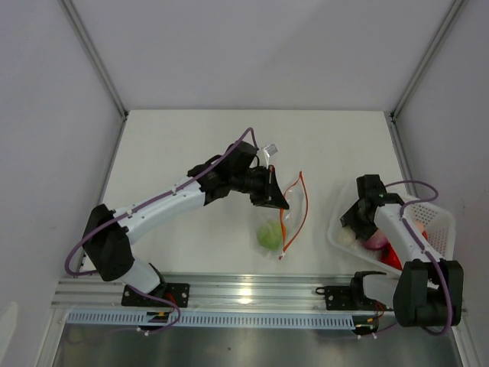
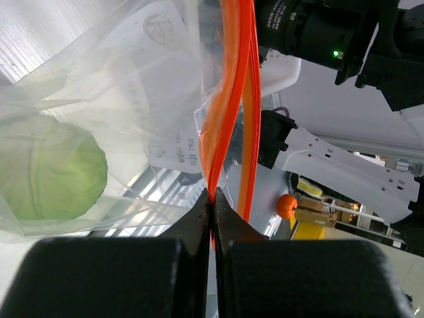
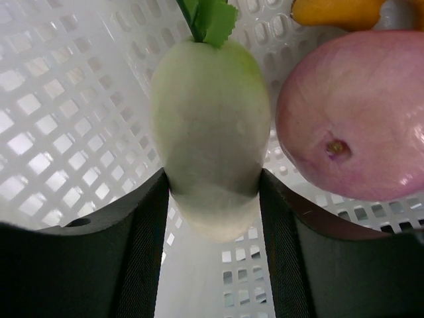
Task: Place the food in the zip-top bag and seal the zipper
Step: Pick up the fake vegetable from the bin.
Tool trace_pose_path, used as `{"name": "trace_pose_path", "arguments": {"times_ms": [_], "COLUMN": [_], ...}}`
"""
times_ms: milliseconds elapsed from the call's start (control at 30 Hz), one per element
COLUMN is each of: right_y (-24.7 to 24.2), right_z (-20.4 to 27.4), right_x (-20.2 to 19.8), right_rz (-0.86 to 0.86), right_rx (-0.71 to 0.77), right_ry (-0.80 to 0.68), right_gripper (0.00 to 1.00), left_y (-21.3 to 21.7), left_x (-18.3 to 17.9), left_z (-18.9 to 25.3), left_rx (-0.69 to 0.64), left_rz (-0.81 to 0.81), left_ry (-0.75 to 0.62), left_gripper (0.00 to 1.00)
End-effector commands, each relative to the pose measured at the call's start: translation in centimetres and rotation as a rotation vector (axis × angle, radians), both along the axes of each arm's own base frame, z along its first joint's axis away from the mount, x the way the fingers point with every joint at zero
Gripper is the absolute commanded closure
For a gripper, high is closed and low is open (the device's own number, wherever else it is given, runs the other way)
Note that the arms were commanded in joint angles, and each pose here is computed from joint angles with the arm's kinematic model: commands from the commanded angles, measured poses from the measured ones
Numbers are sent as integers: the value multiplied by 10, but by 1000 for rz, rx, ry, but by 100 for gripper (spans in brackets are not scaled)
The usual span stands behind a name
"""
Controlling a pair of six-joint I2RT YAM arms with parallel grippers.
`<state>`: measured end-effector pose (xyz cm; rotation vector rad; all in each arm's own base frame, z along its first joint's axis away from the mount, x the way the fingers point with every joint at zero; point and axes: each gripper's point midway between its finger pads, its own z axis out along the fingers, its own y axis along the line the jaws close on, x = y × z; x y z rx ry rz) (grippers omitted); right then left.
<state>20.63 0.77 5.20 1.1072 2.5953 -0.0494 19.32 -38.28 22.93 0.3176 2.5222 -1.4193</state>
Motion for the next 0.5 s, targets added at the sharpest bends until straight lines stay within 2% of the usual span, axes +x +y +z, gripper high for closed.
{"name": "trace_pose_path", "arguments": {"times_ms": [0,167,367,467], "right_y": [-6,-10,-2,34], "right_z": [26,87,156,186], "right_x": [6,11,16,22], "right_rz": [-18,-8,96,257], "right_rx": [-39,-58,-94,-22], "right_ry": [-75,-201,-353,-455], "right_gripper": [100,100,100,100], "left_y": [2,3,-1,-2], "left_x": [-2,-1,2,3], "left_z": [13,12,10,12], "left_rx": [-41,-33,-33,-36], "left_rz": [-17,-14,-9,-9], "left_ry": [-28,-30,-23,-26], "left_gripper": [99,99,99,99]}}
